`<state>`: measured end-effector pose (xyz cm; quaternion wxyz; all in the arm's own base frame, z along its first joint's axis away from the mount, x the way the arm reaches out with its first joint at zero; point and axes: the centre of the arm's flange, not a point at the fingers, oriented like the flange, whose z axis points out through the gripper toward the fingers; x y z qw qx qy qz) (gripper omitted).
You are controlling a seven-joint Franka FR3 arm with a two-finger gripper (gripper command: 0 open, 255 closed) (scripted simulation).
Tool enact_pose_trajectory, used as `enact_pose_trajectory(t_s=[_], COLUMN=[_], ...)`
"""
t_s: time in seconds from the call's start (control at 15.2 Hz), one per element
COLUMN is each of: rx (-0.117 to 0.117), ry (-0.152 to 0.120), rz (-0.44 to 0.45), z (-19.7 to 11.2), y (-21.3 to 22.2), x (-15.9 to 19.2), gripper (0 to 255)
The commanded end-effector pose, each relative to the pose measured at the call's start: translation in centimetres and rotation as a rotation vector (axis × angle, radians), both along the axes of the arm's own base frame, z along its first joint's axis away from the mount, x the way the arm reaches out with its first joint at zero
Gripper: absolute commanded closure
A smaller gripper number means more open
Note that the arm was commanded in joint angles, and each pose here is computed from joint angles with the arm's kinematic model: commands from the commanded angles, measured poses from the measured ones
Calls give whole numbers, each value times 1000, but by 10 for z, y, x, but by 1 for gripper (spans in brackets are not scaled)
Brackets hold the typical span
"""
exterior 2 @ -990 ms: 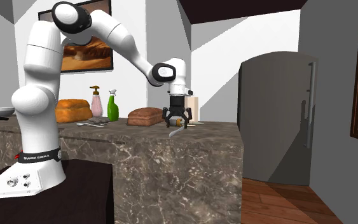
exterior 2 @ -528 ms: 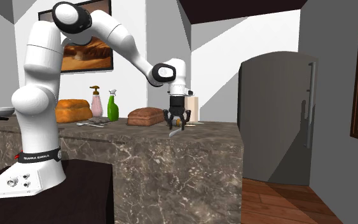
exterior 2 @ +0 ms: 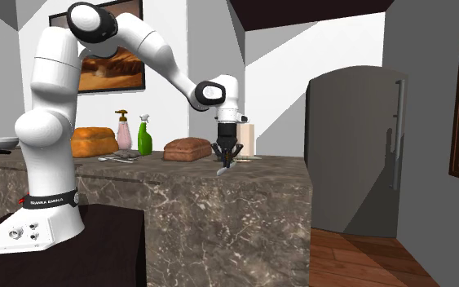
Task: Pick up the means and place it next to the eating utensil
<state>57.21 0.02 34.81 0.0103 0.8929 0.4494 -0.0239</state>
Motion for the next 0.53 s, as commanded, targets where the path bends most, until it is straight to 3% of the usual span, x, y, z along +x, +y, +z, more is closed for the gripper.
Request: enact_pose_trajectory(t_s=[0.0, 0.46], rx=[0, 0], ry=[0, 0], rz=[0, 0], z=[0, 37], y=[0, 0], x=[0, 0], gripper=[255, 255])
